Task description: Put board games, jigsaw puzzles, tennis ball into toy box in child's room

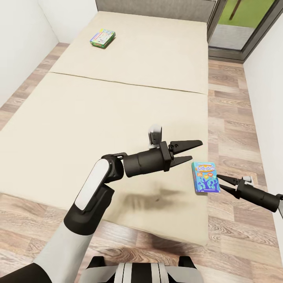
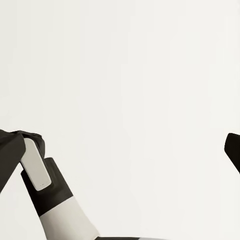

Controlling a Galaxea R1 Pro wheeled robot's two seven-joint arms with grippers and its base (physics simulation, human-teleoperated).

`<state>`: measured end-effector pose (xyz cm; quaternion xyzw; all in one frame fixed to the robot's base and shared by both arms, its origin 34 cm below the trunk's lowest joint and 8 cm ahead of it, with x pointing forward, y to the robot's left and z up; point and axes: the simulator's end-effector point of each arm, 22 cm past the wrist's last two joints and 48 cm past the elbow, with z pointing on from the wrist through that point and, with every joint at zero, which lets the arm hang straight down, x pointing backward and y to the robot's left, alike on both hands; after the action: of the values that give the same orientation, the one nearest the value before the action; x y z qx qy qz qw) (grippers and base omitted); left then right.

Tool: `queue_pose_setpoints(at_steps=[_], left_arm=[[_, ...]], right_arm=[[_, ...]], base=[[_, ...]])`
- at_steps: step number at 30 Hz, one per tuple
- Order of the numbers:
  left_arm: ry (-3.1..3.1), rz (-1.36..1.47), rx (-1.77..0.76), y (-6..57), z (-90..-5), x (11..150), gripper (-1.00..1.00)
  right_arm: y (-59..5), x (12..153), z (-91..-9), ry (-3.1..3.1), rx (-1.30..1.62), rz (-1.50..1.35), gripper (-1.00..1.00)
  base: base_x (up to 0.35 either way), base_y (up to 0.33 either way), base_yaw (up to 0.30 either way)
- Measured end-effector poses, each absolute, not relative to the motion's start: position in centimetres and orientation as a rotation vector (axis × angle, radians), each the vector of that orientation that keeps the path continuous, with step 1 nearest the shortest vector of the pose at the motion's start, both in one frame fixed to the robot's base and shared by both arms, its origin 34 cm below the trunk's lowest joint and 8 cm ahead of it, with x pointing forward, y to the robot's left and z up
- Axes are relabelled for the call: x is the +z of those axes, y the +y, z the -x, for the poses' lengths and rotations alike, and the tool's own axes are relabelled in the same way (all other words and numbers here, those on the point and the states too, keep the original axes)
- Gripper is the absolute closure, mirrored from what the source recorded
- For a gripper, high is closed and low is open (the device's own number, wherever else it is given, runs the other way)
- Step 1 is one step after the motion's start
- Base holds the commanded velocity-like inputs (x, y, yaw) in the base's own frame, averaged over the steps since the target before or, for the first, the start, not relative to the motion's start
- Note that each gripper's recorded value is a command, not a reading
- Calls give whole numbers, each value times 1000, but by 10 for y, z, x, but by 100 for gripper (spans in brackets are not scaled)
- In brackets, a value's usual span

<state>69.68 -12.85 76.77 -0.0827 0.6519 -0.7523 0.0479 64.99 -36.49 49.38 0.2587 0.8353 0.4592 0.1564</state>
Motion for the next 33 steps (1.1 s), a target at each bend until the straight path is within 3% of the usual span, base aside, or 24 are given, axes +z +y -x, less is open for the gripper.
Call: queue_pose_setpoints(at_steps=[33], left_arm=[[1990, 267, -2301, -127, -693, 763, -100]], right_arm=[[-350, 496, -649, 2416, 1340, -682, -100]], base=[[0, 0, 0]])
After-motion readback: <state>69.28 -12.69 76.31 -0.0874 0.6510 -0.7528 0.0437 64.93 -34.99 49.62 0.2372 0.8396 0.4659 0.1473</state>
